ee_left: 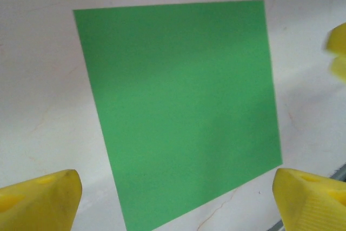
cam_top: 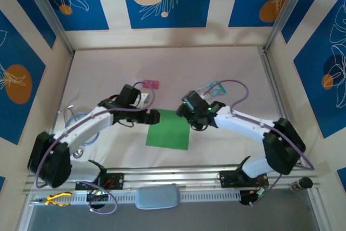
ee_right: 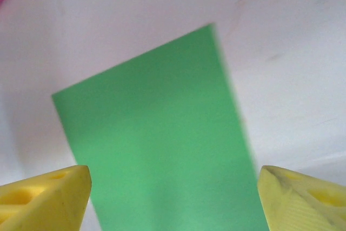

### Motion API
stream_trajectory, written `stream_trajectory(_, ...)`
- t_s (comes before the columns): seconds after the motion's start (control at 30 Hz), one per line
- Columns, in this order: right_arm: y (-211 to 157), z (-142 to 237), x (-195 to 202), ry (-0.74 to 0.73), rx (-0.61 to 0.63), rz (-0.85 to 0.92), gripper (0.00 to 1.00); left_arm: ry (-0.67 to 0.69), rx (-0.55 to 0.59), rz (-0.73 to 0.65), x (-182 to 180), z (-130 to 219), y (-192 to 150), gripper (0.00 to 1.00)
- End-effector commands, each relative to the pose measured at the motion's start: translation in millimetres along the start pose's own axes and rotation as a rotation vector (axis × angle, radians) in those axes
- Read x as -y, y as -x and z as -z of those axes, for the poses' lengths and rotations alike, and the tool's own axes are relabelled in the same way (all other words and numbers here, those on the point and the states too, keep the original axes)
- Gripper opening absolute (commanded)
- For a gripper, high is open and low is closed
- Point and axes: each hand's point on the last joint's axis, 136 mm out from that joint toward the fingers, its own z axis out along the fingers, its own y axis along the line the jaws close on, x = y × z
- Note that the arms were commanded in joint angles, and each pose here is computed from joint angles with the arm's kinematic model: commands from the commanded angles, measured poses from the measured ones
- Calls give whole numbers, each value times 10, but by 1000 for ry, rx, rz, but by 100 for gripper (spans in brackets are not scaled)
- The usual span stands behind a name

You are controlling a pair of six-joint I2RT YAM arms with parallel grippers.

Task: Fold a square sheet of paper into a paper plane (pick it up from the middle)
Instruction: Move the square sheet of paper to the bottom-center of the table.

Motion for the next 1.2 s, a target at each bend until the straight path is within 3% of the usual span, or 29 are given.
stream_trajectory(0.0,-40,-5,461,-18,-110,2,82,131,-110,-31,3,-136,-58,90)
stream_trajectory(0.13,50,168,535,129,-104,31,88,279,-212,-33,17,-386,-96,90)
stream_trajectory(0.4,149,476,645,262,2,177,96,393,-289,-27,196,-732,-63,93)
stream_trajectory(1.17,108,389,805,216,-64,155,96,451,-318,72,210,-1041,-168,100)
